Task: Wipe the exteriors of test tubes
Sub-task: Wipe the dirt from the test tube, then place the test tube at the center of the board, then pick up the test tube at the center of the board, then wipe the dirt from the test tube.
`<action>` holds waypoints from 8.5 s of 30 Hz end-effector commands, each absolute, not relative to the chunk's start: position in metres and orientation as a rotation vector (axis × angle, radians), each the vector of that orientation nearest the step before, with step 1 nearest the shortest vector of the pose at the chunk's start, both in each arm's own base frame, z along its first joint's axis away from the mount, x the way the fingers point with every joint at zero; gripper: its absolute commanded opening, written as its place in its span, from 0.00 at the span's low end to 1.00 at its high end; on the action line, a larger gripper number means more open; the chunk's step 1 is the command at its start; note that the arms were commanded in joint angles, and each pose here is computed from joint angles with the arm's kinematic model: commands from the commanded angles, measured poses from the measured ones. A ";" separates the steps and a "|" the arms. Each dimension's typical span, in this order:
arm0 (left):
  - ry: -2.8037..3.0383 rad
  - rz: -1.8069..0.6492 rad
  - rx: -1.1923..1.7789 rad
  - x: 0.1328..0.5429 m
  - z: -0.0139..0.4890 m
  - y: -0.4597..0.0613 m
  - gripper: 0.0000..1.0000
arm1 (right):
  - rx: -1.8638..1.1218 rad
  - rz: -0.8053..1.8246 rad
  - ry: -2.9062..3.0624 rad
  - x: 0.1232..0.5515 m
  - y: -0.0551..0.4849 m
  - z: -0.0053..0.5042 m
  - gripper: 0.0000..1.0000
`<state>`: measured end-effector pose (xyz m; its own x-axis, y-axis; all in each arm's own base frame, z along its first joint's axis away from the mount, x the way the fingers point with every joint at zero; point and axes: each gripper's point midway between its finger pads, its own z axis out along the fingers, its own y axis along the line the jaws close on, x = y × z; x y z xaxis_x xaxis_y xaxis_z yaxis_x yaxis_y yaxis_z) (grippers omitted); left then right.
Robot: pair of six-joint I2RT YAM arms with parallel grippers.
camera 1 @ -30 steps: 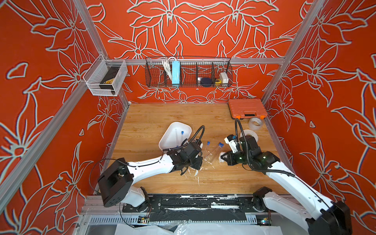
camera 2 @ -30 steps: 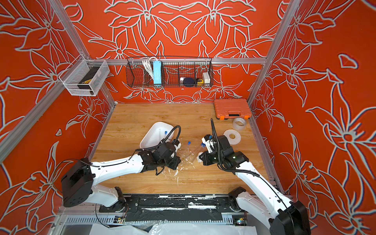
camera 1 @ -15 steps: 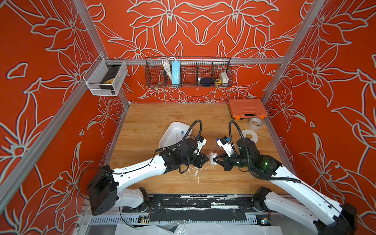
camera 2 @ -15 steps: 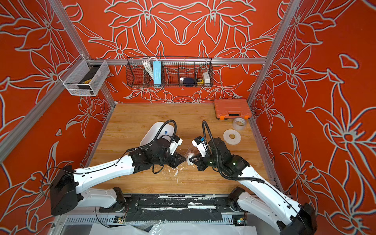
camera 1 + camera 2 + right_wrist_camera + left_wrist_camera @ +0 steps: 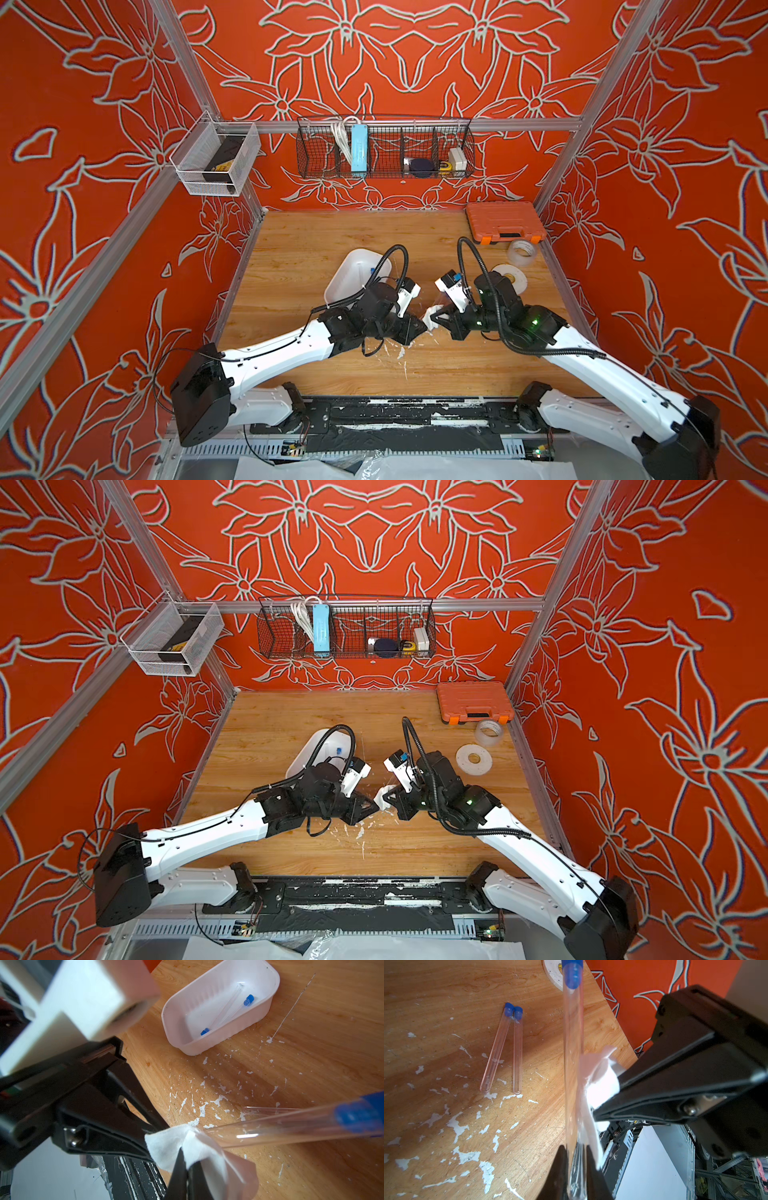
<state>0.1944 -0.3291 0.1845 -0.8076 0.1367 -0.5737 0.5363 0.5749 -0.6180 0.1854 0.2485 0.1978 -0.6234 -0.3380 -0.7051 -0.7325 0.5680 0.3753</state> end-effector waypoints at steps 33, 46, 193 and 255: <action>2.257 -0.985 0.511 0.204 0.192 -0.304 0.12 | -0.885 0.671 2.284 0.222 0.243 0.216 0.00; 2.365 -0.577 0.375 0.225 0.102 -0.262 0.10 | -0.814 0.650 2.280 0.216 0.230 0.216 0.00; 2.318 -0.912 0.429 0.185 0.170 -0.301 0.08 | -0.807 0.562 2.301 0.263 0.225 0.208 0.00; 2.308 -0.770 0.443 0.198 0.177 -0.292 0.08 | -1.020 0.480 2.392 0.234 0.265 0.201 0.00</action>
<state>0.1961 -0.2956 0.1648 -0.7448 0.1130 -0.6577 0.4841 0.7699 -0.4158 0.2266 0.2741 0.1985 -0.6098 -0.5413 -0.5789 -0.7365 0.6568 0.1617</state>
